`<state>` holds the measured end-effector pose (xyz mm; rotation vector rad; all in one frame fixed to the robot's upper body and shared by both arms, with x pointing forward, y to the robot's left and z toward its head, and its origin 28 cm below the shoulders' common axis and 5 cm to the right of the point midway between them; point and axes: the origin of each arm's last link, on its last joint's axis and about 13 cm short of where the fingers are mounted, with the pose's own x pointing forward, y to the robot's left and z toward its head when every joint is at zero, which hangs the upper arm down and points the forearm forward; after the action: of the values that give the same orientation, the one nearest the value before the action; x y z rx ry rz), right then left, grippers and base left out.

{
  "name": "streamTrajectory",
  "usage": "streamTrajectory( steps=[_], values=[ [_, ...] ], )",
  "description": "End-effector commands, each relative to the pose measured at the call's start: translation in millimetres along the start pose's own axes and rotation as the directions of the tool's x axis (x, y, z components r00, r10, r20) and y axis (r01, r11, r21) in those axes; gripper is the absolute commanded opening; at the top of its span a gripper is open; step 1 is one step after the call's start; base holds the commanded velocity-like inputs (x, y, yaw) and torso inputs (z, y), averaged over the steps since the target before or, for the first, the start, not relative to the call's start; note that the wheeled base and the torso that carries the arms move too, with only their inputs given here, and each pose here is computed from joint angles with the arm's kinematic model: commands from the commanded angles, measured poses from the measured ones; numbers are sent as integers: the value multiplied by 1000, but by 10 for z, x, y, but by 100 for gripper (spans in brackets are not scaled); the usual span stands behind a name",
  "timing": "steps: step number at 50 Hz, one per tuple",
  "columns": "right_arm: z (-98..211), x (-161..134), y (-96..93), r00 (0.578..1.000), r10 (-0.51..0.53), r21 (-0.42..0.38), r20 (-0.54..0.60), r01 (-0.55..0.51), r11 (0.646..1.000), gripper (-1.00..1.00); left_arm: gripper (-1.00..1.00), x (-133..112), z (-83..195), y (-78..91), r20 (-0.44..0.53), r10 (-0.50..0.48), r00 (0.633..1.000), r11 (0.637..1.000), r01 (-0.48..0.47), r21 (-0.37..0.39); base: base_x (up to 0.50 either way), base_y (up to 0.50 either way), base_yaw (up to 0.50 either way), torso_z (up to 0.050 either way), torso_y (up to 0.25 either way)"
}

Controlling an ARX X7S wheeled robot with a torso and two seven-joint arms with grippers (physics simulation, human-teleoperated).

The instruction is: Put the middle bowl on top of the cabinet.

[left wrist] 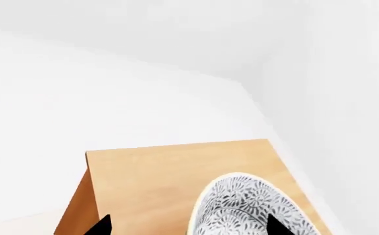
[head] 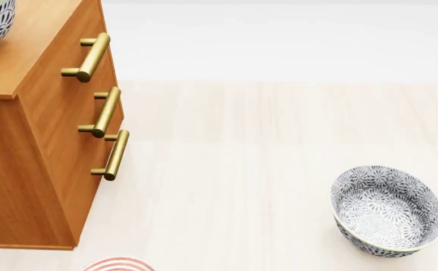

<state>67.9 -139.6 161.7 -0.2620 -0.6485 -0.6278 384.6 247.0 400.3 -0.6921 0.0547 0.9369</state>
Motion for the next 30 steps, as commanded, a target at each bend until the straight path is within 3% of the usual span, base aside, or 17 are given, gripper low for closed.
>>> streamTrajectory(
  steps=[1,10,15,23,30],
  values=[
    [-2,4,11,1000,0,1,2,0,1000,100,100,-312,192,162,127,-77,989,995,84,-48,0,0,0,0,0],
    [1,4,15,1000,0,1,5,0,1000,100,100,-462,165,328,227,-175,958,983,182,-10,0,0,0,0,0],
    [3,0,10,1000,0,0,5,0,1000,100,100,-569,71,438,273,-281,920,959,278,53,0,0,0,0,0],
    [16,-15,-7,1000,1,0,7,-1,1000,100,100,-654,-51,610,311,-362,879,932,347,104,0,0,0,0,0],
    [19,-21,-5,1000,4,0,8,-4,1000,100,100,-658,-191,697,353,-447,822,895,412,173,0,0,0,0,0]
  ],
)
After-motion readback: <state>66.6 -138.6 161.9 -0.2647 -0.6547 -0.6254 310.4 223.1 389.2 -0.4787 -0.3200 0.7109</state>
